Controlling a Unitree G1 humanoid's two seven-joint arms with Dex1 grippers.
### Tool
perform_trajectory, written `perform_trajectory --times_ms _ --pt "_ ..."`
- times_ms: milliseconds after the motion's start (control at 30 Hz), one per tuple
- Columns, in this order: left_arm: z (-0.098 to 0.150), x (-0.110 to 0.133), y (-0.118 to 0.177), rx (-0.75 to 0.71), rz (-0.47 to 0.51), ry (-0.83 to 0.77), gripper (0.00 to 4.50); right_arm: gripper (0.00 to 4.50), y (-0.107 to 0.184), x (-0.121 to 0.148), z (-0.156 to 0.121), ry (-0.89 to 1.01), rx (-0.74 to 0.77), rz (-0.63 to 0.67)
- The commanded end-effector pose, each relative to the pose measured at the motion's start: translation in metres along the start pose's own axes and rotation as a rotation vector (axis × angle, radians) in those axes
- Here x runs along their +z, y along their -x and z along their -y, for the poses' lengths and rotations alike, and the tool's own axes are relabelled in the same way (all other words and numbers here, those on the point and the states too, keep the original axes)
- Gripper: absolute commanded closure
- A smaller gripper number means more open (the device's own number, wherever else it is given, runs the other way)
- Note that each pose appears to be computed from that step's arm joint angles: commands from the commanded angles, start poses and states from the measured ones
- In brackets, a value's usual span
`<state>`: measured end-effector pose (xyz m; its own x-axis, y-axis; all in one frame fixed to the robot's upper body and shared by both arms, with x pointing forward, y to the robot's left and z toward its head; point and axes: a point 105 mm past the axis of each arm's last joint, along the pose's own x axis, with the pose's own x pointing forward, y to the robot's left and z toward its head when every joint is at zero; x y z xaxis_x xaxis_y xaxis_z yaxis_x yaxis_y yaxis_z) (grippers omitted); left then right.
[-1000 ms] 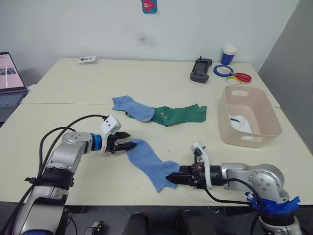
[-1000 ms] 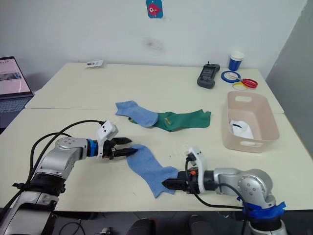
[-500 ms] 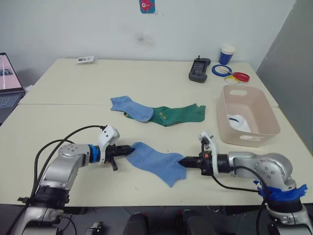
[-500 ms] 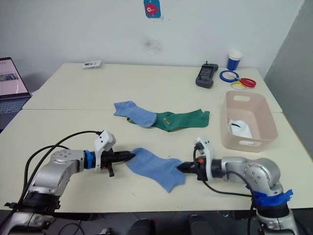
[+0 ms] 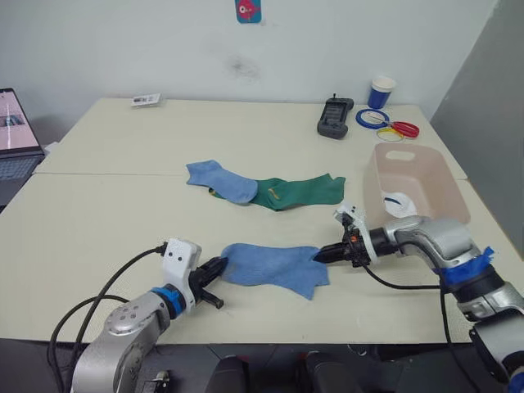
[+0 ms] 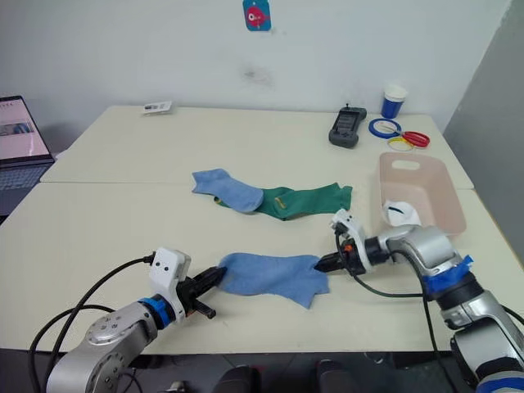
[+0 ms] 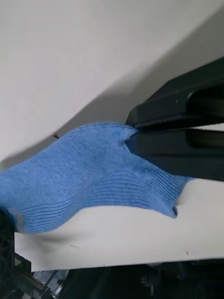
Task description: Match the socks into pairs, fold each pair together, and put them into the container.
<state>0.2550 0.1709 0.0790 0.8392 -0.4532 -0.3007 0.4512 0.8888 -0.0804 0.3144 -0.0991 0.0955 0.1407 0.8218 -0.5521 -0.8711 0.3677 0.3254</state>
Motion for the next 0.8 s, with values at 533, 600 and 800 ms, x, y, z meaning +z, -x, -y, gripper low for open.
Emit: perform_trajectory --times_ms 533,600,800 --pt "-0.030 0.042 0.042 -0.315 -0.023 -0.466 1.52 1.73 0.024 0.005 -0.050 0.854 -0.133 0.154" --pt "-0.023 0.033 0.043 -0.424 -0.057 -0.616 1.52 1.73 0.019 -0.003 -0.057 0.887 -0.127 0.194" --pt "-0.011 0.011 0.035 -0.663 -0.081 -0.906 1.52 1.73 0.011 -0.033 -0.064 0.953 -0.118 0.185"
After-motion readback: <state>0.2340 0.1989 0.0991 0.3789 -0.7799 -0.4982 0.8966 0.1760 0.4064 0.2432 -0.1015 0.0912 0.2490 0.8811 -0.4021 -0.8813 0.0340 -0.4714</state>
